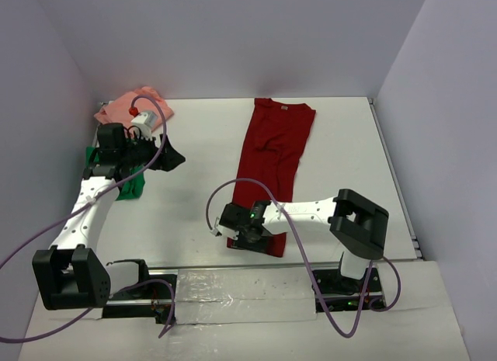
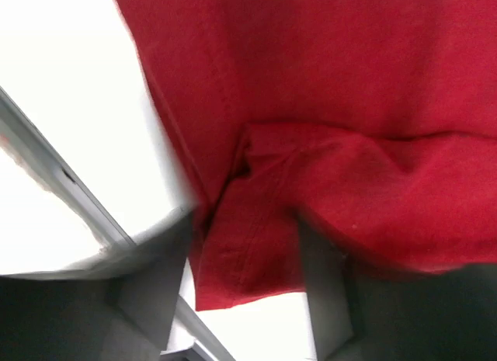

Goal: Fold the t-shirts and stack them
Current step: Grab the bottom of the folded rectangular tshirt with right arm, then fold the folded rectangular tshirt in 1/3 of the way

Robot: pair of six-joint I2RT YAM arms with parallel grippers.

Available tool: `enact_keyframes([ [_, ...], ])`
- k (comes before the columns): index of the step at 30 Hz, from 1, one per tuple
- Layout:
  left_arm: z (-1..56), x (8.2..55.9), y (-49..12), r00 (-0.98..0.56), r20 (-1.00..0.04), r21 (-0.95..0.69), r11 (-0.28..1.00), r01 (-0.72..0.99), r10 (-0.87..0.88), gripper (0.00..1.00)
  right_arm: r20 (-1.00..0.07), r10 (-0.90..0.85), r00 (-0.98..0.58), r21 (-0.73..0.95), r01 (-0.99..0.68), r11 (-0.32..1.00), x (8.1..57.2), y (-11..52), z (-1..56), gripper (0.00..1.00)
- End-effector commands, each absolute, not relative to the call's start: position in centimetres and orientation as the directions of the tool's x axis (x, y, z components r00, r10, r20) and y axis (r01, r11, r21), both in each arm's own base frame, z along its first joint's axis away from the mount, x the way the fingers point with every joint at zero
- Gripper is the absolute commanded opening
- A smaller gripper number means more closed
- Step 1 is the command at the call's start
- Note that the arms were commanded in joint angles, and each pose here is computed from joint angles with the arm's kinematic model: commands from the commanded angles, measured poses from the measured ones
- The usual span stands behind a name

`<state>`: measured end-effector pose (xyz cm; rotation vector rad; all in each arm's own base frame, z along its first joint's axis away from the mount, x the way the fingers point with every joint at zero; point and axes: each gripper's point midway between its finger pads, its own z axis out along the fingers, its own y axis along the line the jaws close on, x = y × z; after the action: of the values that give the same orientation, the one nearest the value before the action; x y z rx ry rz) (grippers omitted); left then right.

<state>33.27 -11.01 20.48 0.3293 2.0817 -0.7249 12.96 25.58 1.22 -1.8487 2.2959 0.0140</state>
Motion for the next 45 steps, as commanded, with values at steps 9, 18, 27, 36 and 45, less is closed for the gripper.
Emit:
enact_keyframes([
  [9,23.2,33.3,-10.4,-0.503,-0.862,-0.347,0.786,0.511,-0.053,0.86,-0.057,-0.970,-0.237,-0.071,-0.968,0.241,11.5,23.2,-0.2,0.00],
  [18,22.8,33.3,-10.4,-0.511,-0.858,-0.350,0.781,0.517,-0.047,0.85,-0.150,-0.964,-0.221,-0.152,-0.958,0.244,13.4,24.5,1.5,0.00],
  [27,22.4,33.2,-10.6,-0.527,-0.849,-0.363,0.773,0.520,-0.045,0.85,-0.297,-0.912,-0.283,-0.269,-0.892,0.364,18.8,25.1,5.8,0.00],
  [36,22.2,33.0,-10.8,-0.532,-0.846,-0.369,0.764,0.530,-0.040,0.85,-0.435,-0.838,-0.331,-0.405,-0.759,0.510,25.6,24.3,9.8,0.00],
  [45,21.6,32.6,-11.0,-0.543,-0.840,-0.374,0.752,0.543,-0.026,0.85,-0.461,-0.818,-0.344,-0.457,-0.697,0.552,31.1,23.2,10.0,0.00],
])
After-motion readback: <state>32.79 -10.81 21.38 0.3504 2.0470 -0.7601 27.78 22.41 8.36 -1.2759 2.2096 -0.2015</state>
